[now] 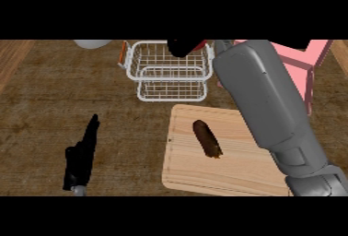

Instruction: Pick the pear from the cutting board and place it in the tiered basket

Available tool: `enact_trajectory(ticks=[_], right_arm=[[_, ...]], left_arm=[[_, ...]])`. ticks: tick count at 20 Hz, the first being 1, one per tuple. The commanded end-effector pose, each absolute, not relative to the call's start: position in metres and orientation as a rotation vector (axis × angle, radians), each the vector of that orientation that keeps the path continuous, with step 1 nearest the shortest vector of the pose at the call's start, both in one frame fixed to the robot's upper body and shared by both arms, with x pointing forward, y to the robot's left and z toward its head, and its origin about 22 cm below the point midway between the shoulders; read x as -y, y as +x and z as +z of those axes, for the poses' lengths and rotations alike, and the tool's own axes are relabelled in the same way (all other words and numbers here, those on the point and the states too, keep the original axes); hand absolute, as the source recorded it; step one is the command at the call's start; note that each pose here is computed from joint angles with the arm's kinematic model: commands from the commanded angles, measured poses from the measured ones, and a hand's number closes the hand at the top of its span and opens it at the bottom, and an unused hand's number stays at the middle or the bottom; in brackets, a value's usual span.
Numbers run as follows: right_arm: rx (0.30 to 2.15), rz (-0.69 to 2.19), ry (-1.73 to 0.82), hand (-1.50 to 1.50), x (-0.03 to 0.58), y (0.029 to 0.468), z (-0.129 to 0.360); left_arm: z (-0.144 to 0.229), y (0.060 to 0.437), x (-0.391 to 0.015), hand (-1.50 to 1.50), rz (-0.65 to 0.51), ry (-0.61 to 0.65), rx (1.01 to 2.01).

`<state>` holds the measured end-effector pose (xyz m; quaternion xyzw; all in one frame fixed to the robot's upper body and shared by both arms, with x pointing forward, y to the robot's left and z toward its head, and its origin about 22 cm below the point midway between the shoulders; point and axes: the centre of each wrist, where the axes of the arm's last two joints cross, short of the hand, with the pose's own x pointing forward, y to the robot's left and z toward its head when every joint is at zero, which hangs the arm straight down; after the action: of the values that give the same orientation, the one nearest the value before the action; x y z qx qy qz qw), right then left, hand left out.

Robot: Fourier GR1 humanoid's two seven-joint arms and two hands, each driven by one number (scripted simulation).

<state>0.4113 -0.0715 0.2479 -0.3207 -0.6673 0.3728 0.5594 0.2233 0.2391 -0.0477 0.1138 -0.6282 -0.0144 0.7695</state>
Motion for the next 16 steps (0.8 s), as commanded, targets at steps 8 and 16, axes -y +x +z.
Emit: enact_trajectory(ticks=[8, 16], right_arm=[[1.522, 0.597, -0.420, -1.50, 0.073, 0.437, 0.191], [1.623, 0.347, -0.186, -1.50, 0.086, 0.440, 0.197]], left_arm=[[-0.044, 0.222, -0.226, 0.00, -0.052, 0.222, 1.333], [-0.061, 0.221, -0.227, 0.00, -0.037, 0.243, 1.309]])
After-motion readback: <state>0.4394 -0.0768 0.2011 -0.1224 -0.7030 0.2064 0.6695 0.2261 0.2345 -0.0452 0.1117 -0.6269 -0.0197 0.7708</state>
